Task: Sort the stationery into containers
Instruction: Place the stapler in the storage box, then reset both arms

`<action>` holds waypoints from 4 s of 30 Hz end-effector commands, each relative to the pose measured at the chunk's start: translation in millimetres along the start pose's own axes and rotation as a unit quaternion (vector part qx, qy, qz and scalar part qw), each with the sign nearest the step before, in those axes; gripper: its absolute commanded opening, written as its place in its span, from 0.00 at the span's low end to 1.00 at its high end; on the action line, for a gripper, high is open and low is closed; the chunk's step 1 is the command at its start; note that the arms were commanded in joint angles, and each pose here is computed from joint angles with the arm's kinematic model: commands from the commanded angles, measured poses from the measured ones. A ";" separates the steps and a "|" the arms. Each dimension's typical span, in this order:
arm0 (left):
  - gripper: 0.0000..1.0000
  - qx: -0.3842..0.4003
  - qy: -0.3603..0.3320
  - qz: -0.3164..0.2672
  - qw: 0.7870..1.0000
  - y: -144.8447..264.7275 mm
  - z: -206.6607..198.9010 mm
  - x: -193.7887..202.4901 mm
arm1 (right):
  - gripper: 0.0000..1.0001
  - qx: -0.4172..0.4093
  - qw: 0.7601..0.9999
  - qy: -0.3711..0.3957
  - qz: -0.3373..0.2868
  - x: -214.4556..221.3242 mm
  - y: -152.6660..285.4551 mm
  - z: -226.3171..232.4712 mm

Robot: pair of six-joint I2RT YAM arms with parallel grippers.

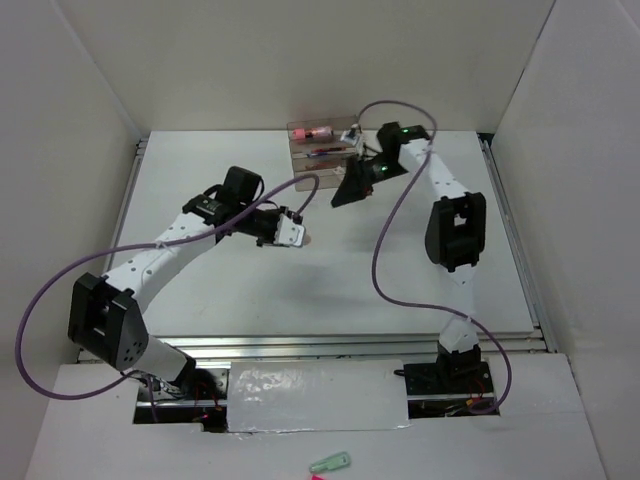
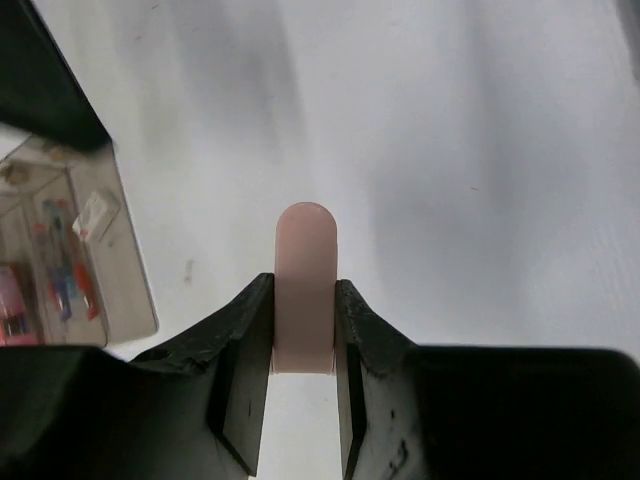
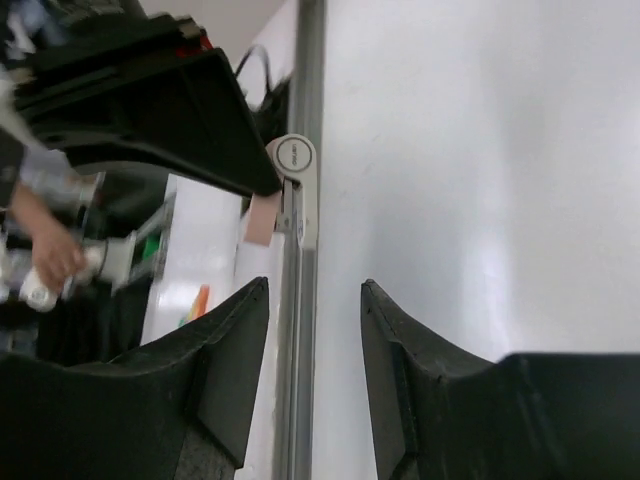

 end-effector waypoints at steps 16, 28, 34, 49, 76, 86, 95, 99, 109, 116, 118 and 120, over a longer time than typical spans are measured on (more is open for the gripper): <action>0.01 -0.263 0.110 -0.060 0.957 4.0 257.9 109.2 | 0.47 0.077 0.980 -0.063 -0.171 38.8 141.3 7.7; 0.02 -0.292 0.150 -0.067 0.942 -45.2 265.9 184.6 | 0.49 0.038 0.980 -0.071 -0.180 56.2 135.4 10.3; 0.04 -0.260 0.184 -0.071 0.945 -66.7 244.6 199.0 | 0.50 0.036 0.980 -0.074 -0.179 56.7 134.0 8.1; 0.15 -0.200 0.235 -0.055 0.950 -87.8 199.5 228.0 | 0.51 0.028 0.981 -0.085 -0.174 56.4 129.3 -0.3; 0.26 -0.197 0.249 -0.041 0.947 -94.9 192.4 245.3 | 0.51 0.024 0.982 -0.093 -0.164 58.1 122.2 -5.0; 0.34 -0.198 0.251 -0.037 0.947 -96.7 190.7 248.5 | 0.52 0.023 0.982 -0.096 -0.160 57.4 120.3 -5.7; 0.55 -0.231 0.231 -0.041 0.944 -80.2 213.6 236.0 | 0.56 0.029 0.983 -0.083 -0.159 54.0 121.8 0.8; 0.55 -0.273 0.196 -0.050 0.941 -56.4 247.0 215.4 | 0.57 0.039 0.985 -0.069 -0.156 50.0 124.4 8.5; 0.51 -0.409 0.185 -0.084 0.890 90.0 319.4 89.9 | 0.57 0.314 0.926 -0.003 -0.209 8.5 183.4 40.3; 0.91 -0.332 0.435 0.062 0.835 119.1 189.4 97.5 | 0.73 0.521 0.812 0.024 -0.262 28.6 236.9 62.1; 0.95 -0.343 0.461 0.093 0.813 143.2 149.8 93.0 | 0.86 0.559 0.788 0.021 -0.257 57.7 239.6 62.1; 0.97 -0.362 0.499 0.142 0.775 147.2 95.6 101.8 | 0.90 0.597 0.757 0.056 -0.260 74.8 244.5 72.6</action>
Point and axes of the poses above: each gripper's point midway between its finger pads, its own y axis back along the fingers, its own z axis along the line the jaws close on, x = y × z, the point moved 3 cm from there along y, back along the fingers, and after that the axes turned 13 degrees about -y, right-handed, at the moved point
